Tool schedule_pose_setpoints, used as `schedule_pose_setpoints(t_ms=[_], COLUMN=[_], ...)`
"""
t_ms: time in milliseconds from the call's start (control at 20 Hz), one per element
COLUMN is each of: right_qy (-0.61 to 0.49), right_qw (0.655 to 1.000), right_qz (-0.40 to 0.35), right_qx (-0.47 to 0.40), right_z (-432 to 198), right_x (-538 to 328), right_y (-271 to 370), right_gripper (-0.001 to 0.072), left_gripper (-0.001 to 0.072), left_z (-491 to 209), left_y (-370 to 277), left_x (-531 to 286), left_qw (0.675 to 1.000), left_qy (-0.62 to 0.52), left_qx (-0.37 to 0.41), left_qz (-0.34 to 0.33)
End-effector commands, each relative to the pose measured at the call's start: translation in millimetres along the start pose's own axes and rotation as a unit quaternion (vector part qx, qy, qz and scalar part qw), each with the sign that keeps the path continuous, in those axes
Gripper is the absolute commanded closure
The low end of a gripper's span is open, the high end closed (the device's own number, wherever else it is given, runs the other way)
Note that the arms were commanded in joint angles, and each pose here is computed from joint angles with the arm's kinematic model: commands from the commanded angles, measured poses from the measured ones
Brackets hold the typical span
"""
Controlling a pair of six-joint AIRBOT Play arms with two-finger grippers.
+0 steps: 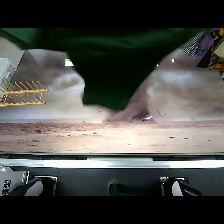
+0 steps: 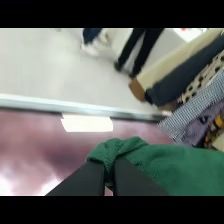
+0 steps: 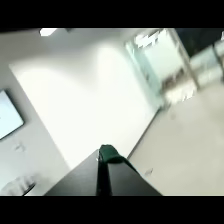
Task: Fold the clothes and pants, and hang the long-sleeved shirts on hangers.
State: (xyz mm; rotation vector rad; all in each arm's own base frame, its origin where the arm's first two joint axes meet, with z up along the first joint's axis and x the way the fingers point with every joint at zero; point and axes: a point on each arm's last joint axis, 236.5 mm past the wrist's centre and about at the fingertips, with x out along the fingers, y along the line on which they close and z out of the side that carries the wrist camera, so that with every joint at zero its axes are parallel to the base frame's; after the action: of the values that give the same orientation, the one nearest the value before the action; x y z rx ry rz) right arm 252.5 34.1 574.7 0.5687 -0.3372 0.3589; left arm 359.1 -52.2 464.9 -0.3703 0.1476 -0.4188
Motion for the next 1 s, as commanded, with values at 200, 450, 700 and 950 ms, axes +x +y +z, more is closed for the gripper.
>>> schedule_pose_setpoints(t_ms=[200, 450, 700, 950], right_qy=[0.014, 0.279, 0.517, 0.569], right_qw=[0.999, 0.939, 0.818, 0.752], right_qz=[-0.037, -0.118, -0.219, -0.255], right_qx=[0.001, 0.165, 0.125, 0.215], right_z=[6.9, -150.1, -404.3, -596.4], right_x=[7.4, 56.3, 74.8, 73.9], right_y=[-14.8, -146.4, -250.9, -288.0], right_gripper=[0.0681, 0.0681, 0.0680, 0.0680], left_gripper=[0.0687, 0.0688, 0.0688, 0.0688], left_z=[23.8, -68.8, -248.8, -370.9], left_y=[-25.8, 55.2, 124.9, 182.7], left_x=[-57.6, 30.9, 134.1, 194.0], left_qw=[0.996, 0.991, 0.941, 0.902], left_qy=[-0.062, 0.075, 0.260, 0.328], left_qx=[0.027, -0.093, -0.200, -0.254], left_qz=[0.053, 0.062, 0.078, 0.122])
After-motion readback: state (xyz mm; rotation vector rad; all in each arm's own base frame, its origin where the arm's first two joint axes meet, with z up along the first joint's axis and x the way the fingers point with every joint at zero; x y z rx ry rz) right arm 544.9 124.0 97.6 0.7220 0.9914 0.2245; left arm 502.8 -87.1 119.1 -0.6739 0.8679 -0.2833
